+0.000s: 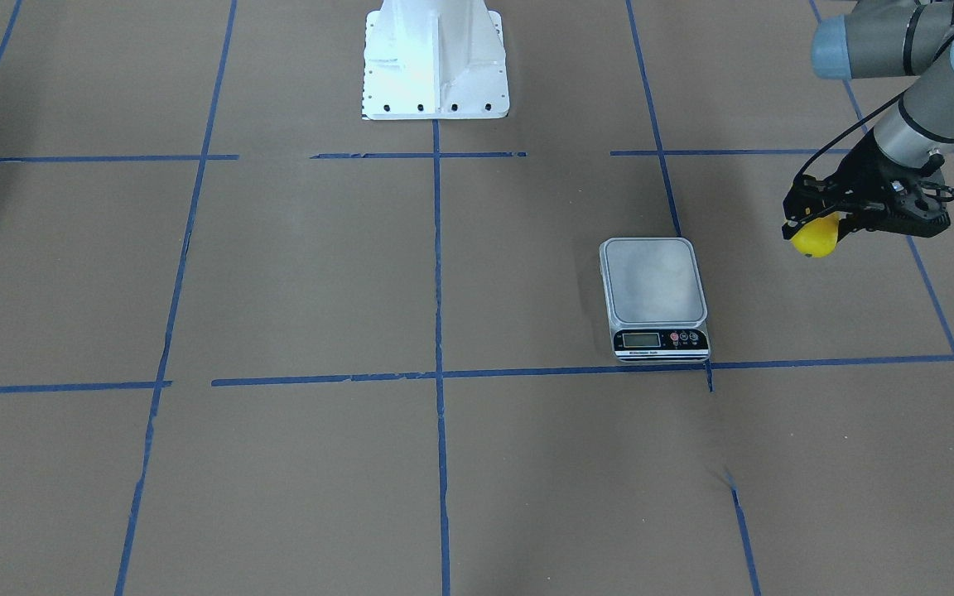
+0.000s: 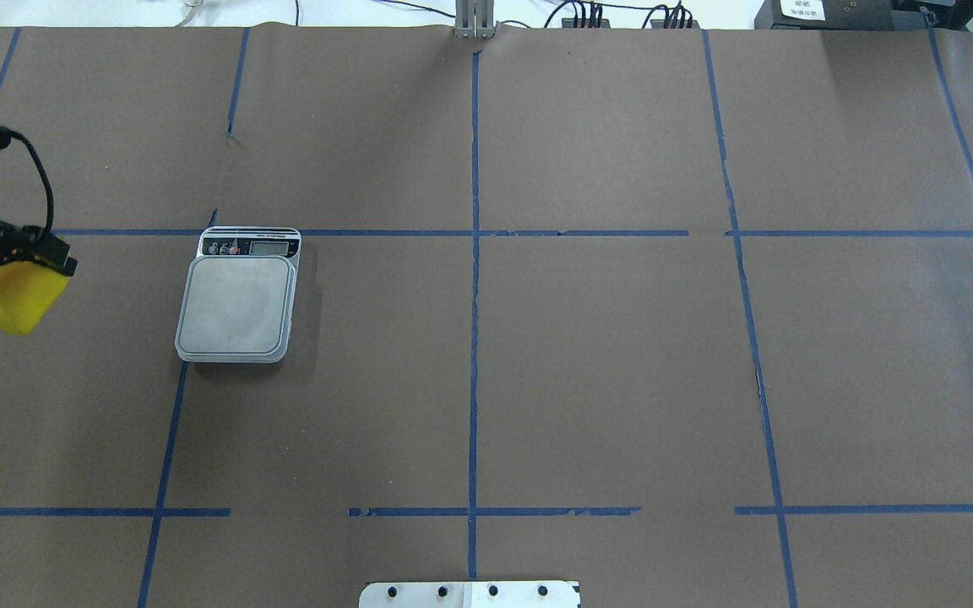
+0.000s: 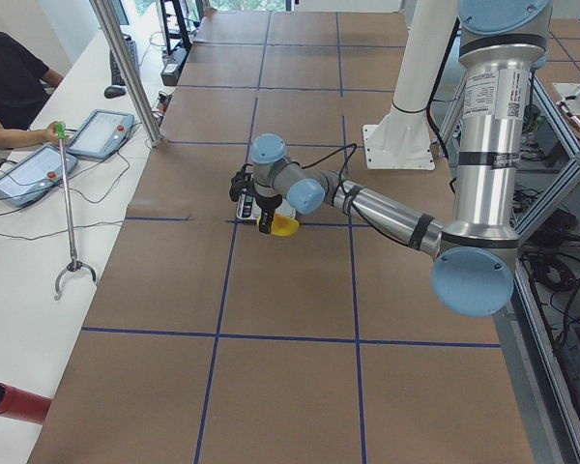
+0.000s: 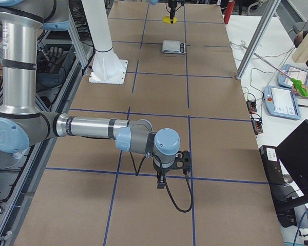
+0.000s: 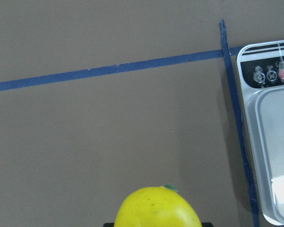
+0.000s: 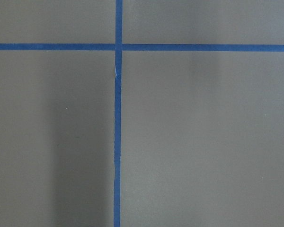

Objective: Weigh mango
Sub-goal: 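Lift the mango with the left gripper off the table, then carry the mango with the left gripper over the scale tray and lower it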

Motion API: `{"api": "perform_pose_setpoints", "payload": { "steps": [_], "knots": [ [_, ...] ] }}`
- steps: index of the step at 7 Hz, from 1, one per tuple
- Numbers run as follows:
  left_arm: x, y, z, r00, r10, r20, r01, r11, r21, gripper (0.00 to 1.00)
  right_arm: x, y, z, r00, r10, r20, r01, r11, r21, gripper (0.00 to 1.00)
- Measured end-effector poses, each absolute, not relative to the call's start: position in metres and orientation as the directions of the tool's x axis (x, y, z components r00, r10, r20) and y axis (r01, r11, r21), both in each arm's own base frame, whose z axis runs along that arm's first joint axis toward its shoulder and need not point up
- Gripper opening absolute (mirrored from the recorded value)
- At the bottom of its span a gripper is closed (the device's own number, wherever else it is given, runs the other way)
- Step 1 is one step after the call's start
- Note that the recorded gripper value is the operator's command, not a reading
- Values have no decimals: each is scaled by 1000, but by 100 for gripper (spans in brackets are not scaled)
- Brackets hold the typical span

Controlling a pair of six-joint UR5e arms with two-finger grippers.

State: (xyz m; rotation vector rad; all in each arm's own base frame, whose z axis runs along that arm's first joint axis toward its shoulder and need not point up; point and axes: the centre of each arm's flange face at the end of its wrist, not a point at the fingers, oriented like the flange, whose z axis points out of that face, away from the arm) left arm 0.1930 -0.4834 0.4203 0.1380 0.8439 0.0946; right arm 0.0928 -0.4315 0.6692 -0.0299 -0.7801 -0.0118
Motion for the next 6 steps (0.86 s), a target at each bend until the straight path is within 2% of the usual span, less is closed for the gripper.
{"api": "perform_pose_setpoints", "payload": {
  "steps": [2, 3, 6],
  "knots": [
    [187, -518, 334, 668, 65, -741, 24, 994, 109, 0, 93, -432, 669, 711, 0, 703, 22, 1000, -22, 100],
    [217, -518, 312, 644, 25, -765, 33, 998, 61, 0, 93, -432, 669, 711, 0, 703, 22, 1000, -22, 100],
    [317, -514, 322, 576, -28, -817, 26, 1000, -16, 0, 93, -432, 669, 711, 0, 703, 22, 1000, -22, 100]
  ]
}}
